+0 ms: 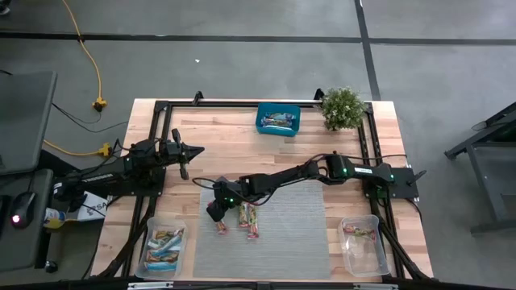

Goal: Pick and place Granola Bars by type
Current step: Put the red granola bar into the right transparent bin

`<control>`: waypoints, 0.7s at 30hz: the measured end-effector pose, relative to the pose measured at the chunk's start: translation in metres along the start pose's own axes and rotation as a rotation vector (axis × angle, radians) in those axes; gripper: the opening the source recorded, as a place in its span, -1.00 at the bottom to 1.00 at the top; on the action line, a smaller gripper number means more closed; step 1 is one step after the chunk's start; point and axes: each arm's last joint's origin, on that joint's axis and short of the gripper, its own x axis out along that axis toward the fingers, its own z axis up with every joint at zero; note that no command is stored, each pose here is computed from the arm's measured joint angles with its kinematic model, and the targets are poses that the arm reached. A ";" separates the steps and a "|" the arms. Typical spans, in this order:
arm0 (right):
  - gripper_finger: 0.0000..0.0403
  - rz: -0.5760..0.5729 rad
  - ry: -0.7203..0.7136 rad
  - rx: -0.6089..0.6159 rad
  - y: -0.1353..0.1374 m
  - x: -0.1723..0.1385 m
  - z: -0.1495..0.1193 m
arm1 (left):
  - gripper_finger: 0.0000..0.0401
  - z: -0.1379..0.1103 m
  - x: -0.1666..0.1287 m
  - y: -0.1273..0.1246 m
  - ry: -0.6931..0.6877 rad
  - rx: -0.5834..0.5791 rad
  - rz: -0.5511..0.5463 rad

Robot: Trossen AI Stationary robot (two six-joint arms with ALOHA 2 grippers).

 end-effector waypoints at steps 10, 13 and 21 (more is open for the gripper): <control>-0.97 0.019 0.021 0.000 0.001 0.000 0.000 | -1.00 0.000 0.000 0.000 0.000 0.000 0.000; -0.99 0.019 0.021 0.000 0.001 0.000 0.000 | -1.00 0.000 0.000 0.000 0.000 0.000 0.000; -1.00 0.022 0.010 -0.006 0.007 -0.009 0.004 | -1.00 0.000 0.000 0.000 0.000 0.000 0.000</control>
